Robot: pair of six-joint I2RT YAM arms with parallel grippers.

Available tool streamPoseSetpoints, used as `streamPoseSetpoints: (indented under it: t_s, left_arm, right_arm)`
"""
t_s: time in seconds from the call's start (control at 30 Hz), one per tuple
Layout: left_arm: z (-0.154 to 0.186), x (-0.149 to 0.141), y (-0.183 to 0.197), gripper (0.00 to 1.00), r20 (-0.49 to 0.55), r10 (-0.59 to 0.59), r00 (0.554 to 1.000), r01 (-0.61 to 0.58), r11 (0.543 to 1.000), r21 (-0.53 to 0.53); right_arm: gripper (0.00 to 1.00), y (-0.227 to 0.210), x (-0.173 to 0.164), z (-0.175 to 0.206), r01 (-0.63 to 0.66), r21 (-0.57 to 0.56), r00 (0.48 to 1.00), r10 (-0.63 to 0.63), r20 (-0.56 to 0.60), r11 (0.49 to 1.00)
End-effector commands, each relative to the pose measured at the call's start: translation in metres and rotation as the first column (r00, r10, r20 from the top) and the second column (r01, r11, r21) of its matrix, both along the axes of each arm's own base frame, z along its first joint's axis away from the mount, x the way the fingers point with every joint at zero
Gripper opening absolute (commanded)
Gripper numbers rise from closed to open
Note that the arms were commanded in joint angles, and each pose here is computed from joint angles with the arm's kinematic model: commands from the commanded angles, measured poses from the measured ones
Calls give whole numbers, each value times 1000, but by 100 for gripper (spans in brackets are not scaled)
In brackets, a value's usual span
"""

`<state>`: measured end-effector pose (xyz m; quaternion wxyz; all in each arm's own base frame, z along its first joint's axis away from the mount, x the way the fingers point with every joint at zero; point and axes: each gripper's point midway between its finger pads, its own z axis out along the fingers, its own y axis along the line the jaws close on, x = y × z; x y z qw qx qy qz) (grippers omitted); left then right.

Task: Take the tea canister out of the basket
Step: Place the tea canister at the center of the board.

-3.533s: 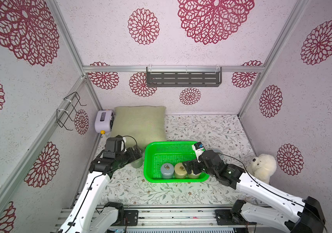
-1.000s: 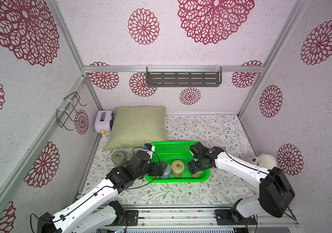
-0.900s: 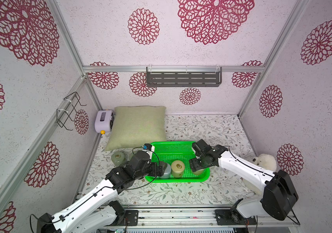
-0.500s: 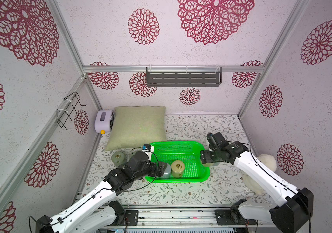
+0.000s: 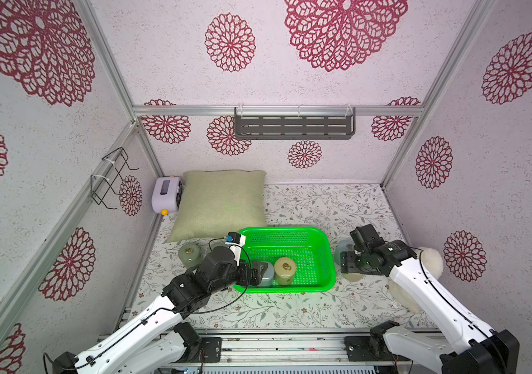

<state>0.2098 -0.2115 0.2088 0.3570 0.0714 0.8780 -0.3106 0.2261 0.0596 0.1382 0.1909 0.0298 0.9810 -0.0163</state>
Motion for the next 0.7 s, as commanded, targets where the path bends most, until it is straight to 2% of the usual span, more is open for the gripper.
streamPoseSetpoints:
  t_s: [0.0, 0.3, 0.67]
  left_arm:
    - [5, -2, -2, 97, 26, -9, 1000, 9, 1000, -14]
    - [0, -2, -1, 97, 25, 1, 1000, -1, 1000, 7]
    - [2, -4, 0, 97, 35, 1, 999, -1, 1000, 3]
  right_arm:
    - [70, 3, 15, 2, 59, 70, 994, -65, 86, 996]
    - [72, 5, 17, -35, 87, 90, 996, -90, 26, 992]
    - [73, 1, 18, -59, 100, 81, 993, -95, -72, 992]
